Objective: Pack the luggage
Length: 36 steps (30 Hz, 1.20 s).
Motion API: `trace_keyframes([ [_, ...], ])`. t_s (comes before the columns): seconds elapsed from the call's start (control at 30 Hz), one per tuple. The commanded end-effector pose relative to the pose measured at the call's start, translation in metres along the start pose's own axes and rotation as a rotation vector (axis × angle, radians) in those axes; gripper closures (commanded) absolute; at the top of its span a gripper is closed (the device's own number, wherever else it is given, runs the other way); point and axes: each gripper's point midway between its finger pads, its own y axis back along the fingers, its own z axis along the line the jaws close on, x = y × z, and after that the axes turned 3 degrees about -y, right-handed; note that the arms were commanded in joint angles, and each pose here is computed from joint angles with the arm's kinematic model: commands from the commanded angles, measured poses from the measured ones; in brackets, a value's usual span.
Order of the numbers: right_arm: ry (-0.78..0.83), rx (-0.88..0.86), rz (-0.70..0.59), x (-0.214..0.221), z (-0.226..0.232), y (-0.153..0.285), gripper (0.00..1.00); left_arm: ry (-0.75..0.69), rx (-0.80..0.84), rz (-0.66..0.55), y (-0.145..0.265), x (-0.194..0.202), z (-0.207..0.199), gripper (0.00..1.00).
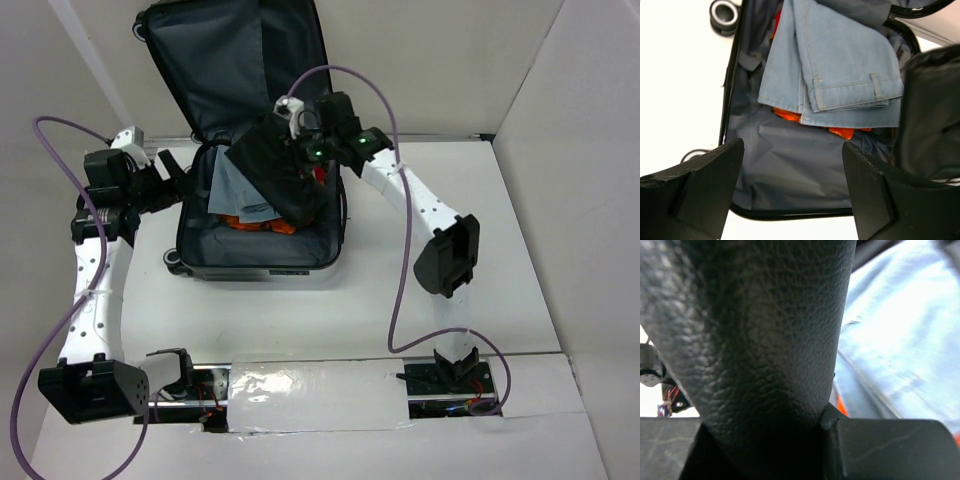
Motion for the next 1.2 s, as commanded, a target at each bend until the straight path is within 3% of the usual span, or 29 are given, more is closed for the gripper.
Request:
trace_keyframes([
  [0.0, 0.102, -0.041, -0.092, -0.036, 0.027, -0.005, 0.98, 0.032, -0.016, -0.044, 0.008, -0.004, 0.002, 0.08],
  [0.57, 0.032, -0.077, -0.134, -0.023, 0.047, -0.066, 1.00, 0.030, -0.113, -0.090, 0.021, -0.018, 0.014, 0.08],
  [0.73, 0.045, -0.029, -0.063, 0.007, 0.038, -0.072, 0.98, 0.029, -0.090, -0.087, 0.020, -0.020, 0.010, 0.08],
  [0.97, 0.215, -0.001, 0.141, 0.064, 0.029, -0.058, 0.98, 0.011, -0.089, -0.086, 0.020, -0.020, 0.012, 0.08],
  [1.17, 0.287, -0.012, 0.232, 0.095, 0.039, -0.059, 0.92, 0.008, -0.105, -0.103, 0.019, -0.029, 0.018, 0.08],
])
